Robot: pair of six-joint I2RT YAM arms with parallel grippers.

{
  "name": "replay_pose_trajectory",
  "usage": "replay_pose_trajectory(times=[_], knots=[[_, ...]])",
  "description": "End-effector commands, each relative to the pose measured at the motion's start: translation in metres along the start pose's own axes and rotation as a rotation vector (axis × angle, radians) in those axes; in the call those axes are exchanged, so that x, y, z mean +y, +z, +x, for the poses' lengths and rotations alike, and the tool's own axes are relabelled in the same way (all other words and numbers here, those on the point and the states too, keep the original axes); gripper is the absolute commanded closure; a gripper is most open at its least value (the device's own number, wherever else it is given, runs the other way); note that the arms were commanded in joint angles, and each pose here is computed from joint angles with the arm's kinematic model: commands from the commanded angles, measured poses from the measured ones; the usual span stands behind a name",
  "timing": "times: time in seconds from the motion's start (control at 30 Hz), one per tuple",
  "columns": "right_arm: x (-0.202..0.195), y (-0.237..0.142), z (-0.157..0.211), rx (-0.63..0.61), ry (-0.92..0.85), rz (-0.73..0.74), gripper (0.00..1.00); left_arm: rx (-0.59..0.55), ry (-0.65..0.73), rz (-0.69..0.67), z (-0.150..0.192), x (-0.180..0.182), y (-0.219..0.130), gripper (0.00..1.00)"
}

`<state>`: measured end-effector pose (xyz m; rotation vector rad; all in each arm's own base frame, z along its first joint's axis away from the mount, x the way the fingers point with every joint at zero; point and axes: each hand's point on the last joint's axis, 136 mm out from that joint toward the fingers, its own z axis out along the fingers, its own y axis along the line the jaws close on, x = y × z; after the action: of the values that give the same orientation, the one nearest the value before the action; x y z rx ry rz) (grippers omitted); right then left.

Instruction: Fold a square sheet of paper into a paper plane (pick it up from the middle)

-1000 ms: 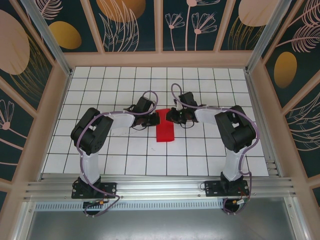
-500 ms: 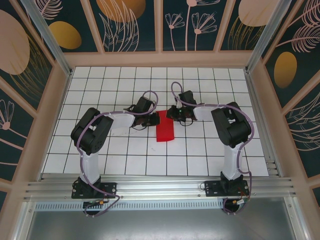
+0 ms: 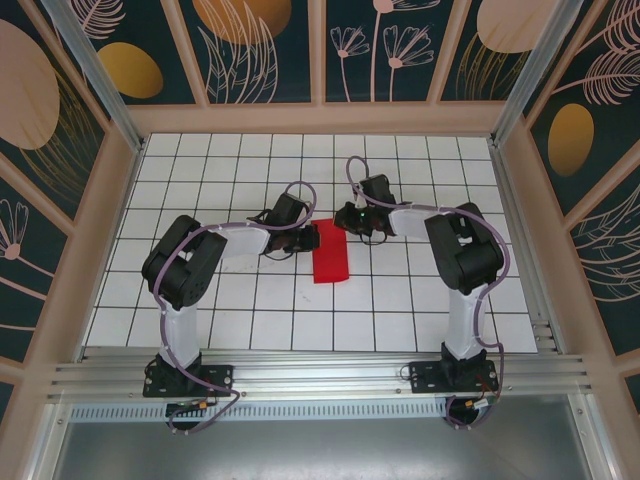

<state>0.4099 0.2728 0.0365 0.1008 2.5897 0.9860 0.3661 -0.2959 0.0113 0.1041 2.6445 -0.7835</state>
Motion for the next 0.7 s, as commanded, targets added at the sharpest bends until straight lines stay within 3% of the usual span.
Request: replay_pose_trajectory(times=[0.0, 0.33, 0.5, 0.67], knots=[[-0.01, 0.008, -0.008, -0.009, 0.01, 0.031, 0.87, 0.159, -0.042, -0.286, 0.059, 0.083, 0.014, 0.95], [-0.036, 0.013, -0.013, -0.021, 0.031, 0.168, 0.88, 0.156, -0.043, -0.286, 0.059, 0.083, 0.013, 0.95], [0.006, -0.011, -0.014, -0.031, -0.048, 0.06, 0.87, 0.144, -0.044, -0.295, 0.056, 0.083, 0.011, 0.95], [0.014, -0.034, 0.028, 0.04, -0.041, -0.003, 0.86, 0.116, -0.056, -0.298, 0.051, 0.082, 0.007, 0.95]])
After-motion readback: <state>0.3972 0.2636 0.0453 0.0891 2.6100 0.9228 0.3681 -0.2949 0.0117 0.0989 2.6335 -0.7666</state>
